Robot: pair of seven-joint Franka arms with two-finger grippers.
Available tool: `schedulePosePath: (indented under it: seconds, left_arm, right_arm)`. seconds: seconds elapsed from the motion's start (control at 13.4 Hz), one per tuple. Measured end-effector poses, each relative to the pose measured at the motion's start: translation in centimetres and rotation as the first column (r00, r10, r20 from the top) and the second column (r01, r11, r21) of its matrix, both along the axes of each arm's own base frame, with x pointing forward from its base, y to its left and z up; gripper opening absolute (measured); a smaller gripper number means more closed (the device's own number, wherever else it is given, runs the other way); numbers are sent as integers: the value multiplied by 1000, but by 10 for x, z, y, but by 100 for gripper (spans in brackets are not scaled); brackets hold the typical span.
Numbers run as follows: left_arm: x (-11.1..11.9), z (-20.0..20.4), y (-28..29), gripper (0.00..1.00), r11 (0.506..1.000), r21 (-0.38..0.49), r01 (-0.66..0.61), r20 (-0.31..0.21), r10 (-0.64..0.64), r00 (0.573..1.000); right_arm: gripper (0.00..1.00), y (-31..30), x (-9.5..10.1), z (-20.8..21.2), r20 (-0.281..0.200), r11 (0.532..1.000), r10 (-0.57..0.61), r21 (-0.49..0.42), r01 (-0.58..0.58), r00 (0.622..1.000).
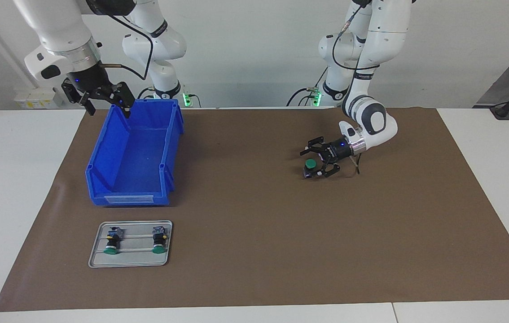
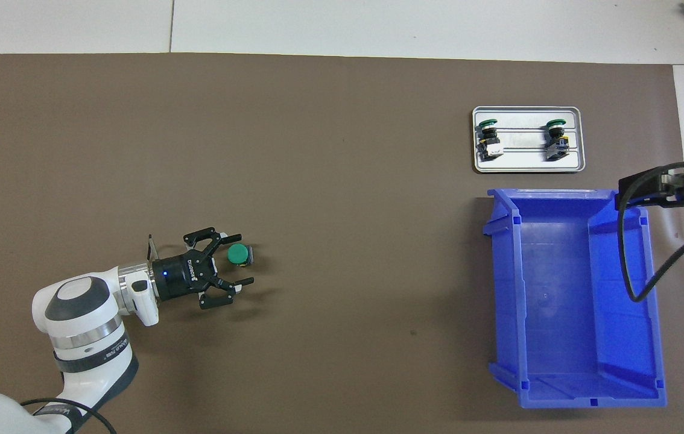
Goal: Place and press button with both arms
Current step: 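Set the button down on the table and open the left gripper, then raise the left gripper and move it away from the button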
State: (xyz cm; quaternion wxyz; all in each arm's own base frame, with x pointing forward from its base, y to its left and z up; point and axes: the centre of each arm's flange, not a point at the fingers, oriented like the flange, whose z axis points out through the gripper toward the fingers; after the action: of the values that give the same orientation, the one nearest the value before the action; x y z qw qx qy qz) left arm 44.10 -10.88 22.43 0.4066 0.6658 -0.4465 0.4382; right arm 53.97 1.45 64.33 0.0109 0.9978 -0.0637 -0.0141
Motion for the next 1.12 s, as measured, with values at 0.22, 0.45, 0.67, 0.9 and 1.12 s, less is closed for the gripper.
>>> schedulePosePath:
  seconds: [0.22, 0.45, 0.67, 0.9, 1.12]
  left_arm:
    - [13, 10, 7, 96, 1000, -21, -22, 23, 22, 999]
    - [36, 30, 4, 96, 998, -48, -44, 26, 45, 999]
    - [64, 56, -7, 96, 995, -19, -95, -28, 95, 995]
    - [89, 99, -47, 96, 975, 92, -200, -89, 209, 974]
    - [89, 138, -82, 96, 941, 158, -299, -106, 318, 942]
  right_arm:
    - [100, 0, 0, 0, 0, 1000, 0, 0, 0, 1000]
    - [100, 0, 0, 0, 0, 1000, 0, 0, 0, 1000]
    - [100, 0, 0, 0, 0, 1000, 0, 0, 0, 1000]
    - [100, 0, 0, 0, 0, 1000, 0, 0, 0, 1000]
    - [100, 0, 0, 0, 0, 1000, 0, 0, 0, 1000]
